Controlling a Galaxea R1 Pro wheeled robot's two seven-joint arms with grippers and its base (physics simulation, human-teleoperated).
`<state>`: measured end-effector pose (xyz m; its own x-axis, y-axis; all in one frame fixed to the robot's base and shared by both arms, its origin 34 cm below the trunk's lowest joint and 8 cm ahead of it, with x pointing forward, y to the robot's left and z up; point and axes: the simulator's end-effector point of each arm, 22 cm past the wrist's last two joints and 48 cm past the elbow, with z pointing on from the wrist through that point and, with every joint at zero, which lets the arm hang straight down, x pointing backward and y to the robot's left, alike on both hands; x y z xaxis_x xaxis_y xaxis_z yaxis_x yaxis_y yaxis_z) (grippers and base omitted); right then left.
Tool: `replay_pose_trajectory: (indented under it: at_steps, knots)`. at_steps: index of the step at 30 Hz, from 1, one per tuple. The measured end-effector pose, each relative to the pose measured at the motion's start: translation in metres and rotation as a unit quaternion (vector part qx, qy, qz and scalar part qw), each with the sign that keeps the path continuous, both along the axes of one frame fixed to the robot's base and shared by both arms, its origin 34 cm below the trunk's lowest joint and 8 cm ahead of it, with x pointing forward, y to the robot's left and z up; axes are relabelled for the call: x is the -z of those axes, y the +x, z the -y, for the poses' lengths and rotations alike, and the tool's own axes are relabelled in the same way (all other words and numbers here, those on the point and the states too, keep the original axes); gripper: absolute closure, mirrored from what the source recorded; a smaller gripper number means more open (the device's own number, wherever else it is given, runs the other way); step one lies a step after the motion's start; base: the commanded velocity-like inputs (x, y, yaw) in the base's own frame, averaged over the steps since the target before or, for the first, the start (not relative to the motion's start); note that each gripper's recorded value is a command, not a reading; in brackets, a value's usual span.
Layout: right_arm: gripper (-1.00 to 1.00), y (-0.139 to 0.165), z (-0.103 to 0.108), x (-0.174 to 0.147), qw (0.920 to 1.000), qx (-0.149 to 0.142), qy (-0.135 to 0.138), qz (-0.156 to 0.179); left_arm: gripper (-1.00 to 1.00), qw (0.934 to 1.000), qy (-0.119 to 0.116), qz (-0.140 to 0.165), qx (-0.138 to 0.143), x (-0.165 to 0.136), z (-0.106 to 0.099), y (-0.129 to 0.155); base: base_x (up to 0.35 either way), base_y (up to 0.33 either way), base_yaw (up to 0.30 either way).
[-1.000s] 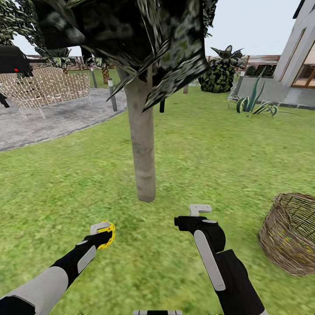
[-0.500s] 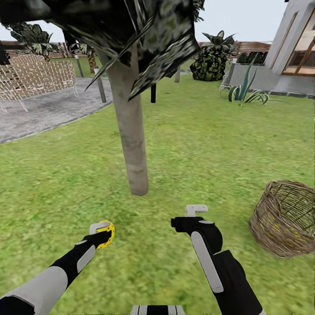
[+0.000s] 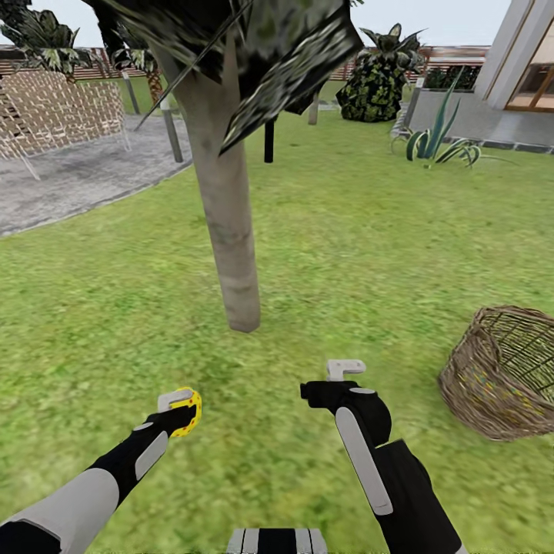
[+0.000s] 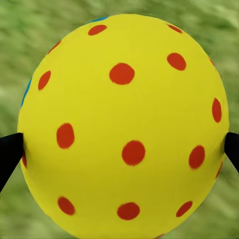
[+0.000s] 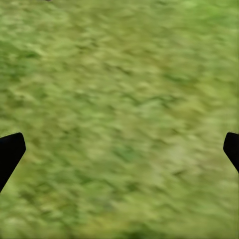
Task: Take the three Easter eggs out of the wicker basket on the lawn in the garden, then place them on the lawn next to a single tree (choose any tree) so that all three eggs are next to the same tree and none are left in the basket.
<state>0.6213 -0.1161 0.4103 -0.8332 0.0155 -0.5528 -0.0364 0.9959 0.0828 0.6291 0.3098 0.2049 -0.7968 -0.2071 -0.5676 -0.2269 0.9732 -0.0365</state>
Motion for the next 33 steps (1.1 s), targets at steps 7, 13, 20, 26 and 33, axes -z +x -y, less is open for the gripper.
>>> replay_pose_trajectory:
  at_steps: [7, 13, 20, 26, 33]
  knots:
    - [-1.0, -0.003, 0.0, 0.017, 0.9999, 0.0, 0.0, -0.015, 1.0, 0.9999, 0.0, -0.013, 0.0, 0.016, 0.0, -0.008, 0.0, 0.0, 0.0]
    - [-1.0, -0.006, 0.0, 0.03, 0.9996, 0.0, -0.001, -0.027, 1.0, 0.9997, -0.001, -0.024, 0.001, 0.029, 0.001, -0.015, 0.0, 0.0, 0.0]
    - [-1.0, -0.01, 0.0, 0.046, 0.9991, 0.0, -0.001, -0.042, 1.0, 0.9997, 0.002, -0.025, -0.002, 0.042, -0.001, -0.019, 0.0, 0.0, 0.0]
    - [-1.0, -0.013, 0.0, 0.06, 0.9985, 0.0, -0.001, -0.054, 1.0, 0.9996, 0.004, -0.029, -0.003, 0.053, -0.002, -0.025, 0.0, 0.0, 0.0]
    - [-1.0, -0.017, 0.0, 0.075, 0.9977, 0.0, -0.001, -0.068, 1.0, 0.9993, 0.004, -0.038, 0.0, 0.066, 0.0, -0.031, 0.0, 0.0, 0.0]
